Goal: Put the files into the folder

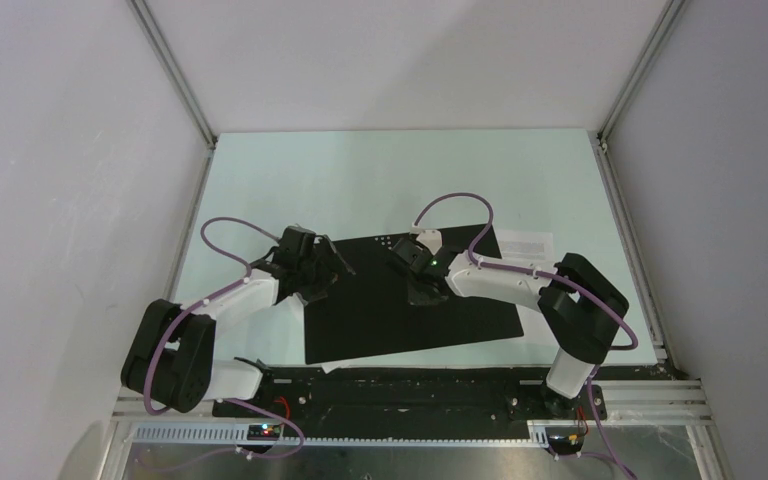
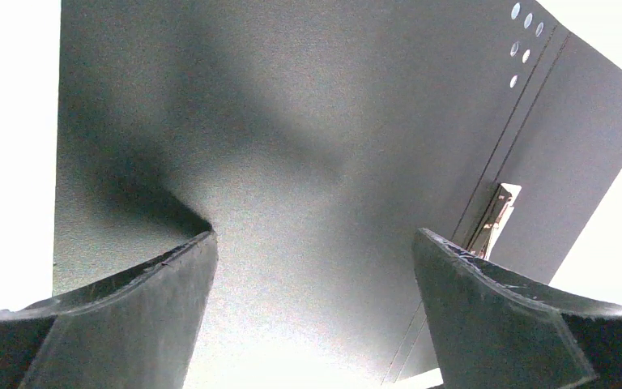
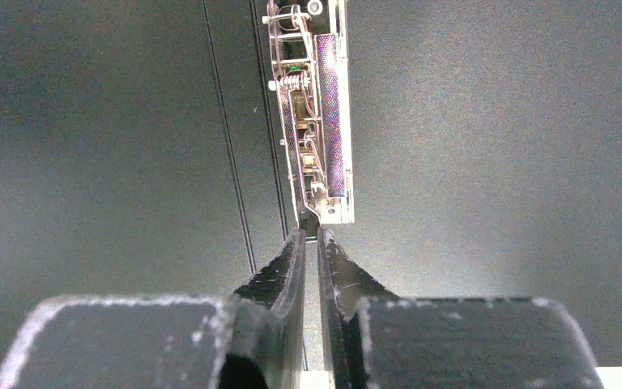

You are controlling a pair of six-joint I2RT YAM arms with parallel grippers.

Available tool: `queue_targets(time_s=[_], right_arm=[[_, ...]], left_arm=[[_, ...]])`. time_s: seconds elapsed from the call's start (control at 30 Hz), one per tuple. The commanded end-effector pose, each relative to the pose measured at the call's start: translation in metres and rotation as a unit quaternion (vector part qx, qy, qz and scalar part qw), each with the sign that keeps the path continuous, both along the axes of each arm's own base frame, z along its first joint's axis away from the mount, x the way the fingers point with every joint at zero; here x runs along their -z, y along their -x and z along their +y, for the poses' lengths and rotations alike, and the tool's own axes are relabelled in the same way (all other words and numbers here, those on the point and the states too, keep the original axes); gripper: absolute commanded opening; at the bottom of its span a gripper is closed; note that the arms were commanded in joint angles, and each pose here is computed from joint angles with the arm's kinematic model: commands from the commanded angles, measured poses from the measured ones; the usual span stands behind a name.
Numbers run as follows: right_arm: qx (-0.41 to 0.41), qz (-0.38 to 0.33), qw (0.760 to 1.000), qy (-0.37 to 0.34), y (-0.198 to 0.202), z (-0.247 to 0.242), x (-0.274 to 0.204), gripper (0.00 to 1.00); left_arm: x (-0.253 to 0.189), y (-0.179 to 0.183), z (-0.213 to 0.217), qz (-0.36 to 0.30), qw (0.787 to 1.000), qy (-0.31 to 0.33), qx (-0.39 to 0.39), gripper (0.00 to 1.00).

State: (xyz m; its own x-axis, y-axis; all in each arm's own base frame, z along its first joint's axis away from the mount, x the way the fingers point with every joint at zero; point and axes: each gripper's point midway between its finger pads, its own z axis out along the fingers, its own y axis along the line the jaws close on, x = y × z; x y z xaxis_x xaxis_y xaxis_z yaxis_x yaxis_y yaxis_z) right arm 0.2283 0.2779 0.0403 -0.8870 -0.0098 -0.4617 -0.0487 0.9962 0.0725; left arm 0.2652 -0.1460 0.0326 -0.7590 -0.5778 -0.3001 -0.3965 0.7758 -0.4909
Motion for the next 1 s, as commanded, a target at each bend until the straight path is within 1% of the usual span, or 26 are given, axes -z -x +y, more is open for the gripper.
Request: queue_targets(time_s=[0.0,0.07,0.2,0.3,0.4,0.67,0.77,0.87,0.97], right_arm=[[0.014,-0.007,0.998,0.053,-0.006,-0.027,0.002,0.12],[0.013,-0.012,0.999,0.046,-0.008,-0.023,-0.003,0.12],[0.012,-0.022,0.999,0.031,-0.014,-0.015,-0.016,0.18],[0.011,-0.032,0.999,0.018,-0.019,-0.009,-0.027,0.22],[0.010,-0.040,0.999,0.010,-0.024,-0.004,-0.033,0.31],[0.011,-0.067,0.998,-0.016,-0.043,0.000,-0.050,0.46],[0.014,-0.078,0.997,-0.020,-0.051,-0.005,-0.057,0.46],[-0.015,-0.085,0.996,-0.015,-0.057,-0.001,-0.055,0.45],[-0.031,-0.089,0.995,-0.019,-0.067,0.005,-0.048,0.38]], left_arm=[[0.036,0.030,0.029,0.067,0.995,-0.068,-0.009,0.98],[0.034,0.028,0.027,0.063,0.996,-0.067,-0.004,0.98],[0.026,0.021,0.019,0.048,0.997,-0.064,0.013,0.98],[0.015,0.015,0.003,0.040,0.997,-0.044,0.043,0.98],[0.010,0.011,-0.011,0.038,0.996,-0.032,0.073,0.98],[-0.023,-0.003,-0.028,0.001,0.993,-0.026,0.119,0.98],[-0.038,-0.007,-0.032,-0.018,0.990,-0.027,0.139,0.98],[-0.045,-0.006,-0.034,-0.024,0.987,-0.030,0.155,0.98],[-0.052,-0.006,-0.033,-0.033,0.986,-0.034,0.158,0.98]])
